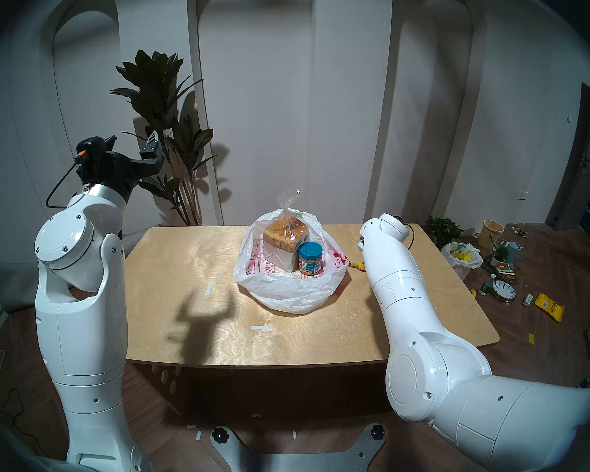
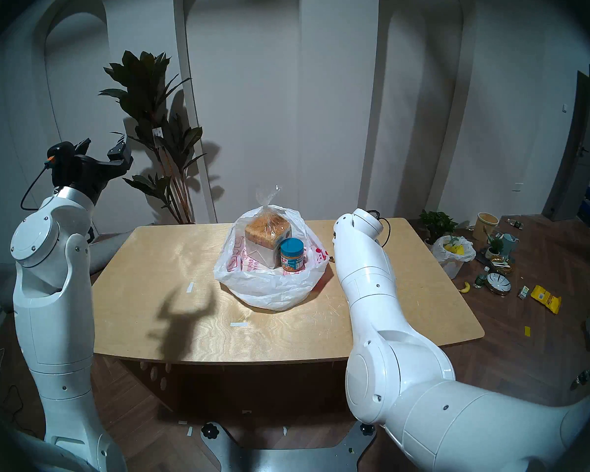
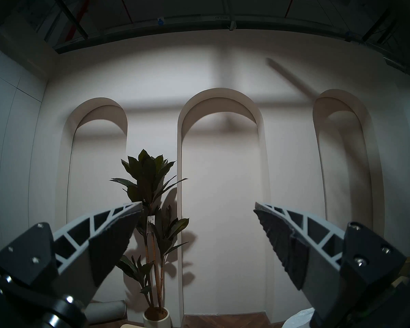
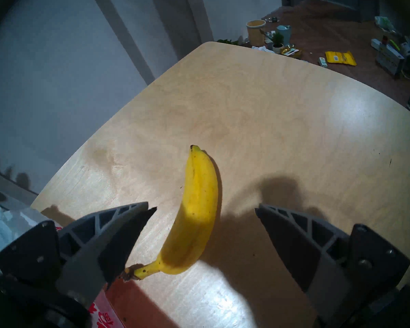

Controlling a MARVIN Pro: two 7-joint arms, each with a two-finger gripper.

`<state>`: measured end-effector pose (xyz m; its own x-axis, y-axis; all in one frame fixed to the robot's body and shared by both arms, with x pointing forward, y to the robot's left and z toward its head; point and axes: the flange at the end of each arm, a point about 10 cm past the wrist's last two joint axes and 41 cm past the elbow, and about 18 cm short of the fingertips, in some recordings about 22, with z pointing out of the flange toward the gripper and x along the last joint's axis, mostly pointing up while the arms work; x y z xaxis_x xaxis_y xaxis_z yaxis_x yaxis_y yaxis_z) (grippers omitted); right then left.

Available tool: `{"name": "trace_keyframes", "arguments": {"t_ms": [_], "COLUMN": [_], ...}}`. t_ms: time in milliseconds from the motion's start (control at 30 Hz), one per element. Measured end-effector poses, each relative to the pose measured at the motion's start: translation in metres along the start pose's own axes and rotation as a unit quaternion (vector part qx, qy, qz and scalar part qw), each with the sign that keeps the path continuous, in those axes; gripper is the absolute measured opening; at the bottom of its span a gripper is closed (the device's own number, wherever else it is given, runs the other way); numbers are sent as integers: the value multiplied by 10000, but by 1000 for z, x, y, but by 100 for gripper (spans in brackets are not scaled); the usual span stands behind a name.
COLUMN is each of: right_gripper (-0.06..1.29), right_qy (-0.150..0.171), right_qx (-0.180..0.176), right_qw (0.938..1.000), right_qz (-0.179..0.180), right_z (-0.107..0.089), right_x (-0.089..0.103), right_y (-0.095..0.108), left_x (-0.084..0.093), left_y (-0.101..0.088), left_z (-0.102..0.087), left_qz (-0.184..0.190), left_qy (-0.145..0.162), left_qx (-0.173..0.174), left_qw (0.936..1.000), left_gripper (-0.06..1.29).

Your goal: Bag the groceries: heavy items first, fragile items on top

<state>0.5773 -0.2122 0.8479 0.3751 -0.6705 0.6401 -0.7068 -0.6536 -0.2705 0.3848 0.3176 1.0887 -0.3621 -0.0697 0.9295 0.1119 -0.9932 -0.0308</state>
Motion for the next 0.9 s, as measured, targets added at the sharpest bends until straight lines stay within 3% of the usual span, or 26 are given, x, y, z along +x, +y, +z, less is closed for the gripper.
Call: {"name": "trace_keyframes", "arguments": {"t_ms": [433,900], "right_gripper": [123,123], "right_qy": [12,82], "right_qx": [-393,-616], "right_qw": [9989,9980], "right_qz": [268,132], "right_z": [11,28], "right_x": [-1,2], "right_y": [-10,-1], "left_x": [1,0], "left_y": [0,0], "left_z": [0,0], "left_qz": [-6,-9], "left_qy": [-23,-44], "left_qx": [-2,0], "left_qw": [10000,10000], "left_gripper": [126,126]}}
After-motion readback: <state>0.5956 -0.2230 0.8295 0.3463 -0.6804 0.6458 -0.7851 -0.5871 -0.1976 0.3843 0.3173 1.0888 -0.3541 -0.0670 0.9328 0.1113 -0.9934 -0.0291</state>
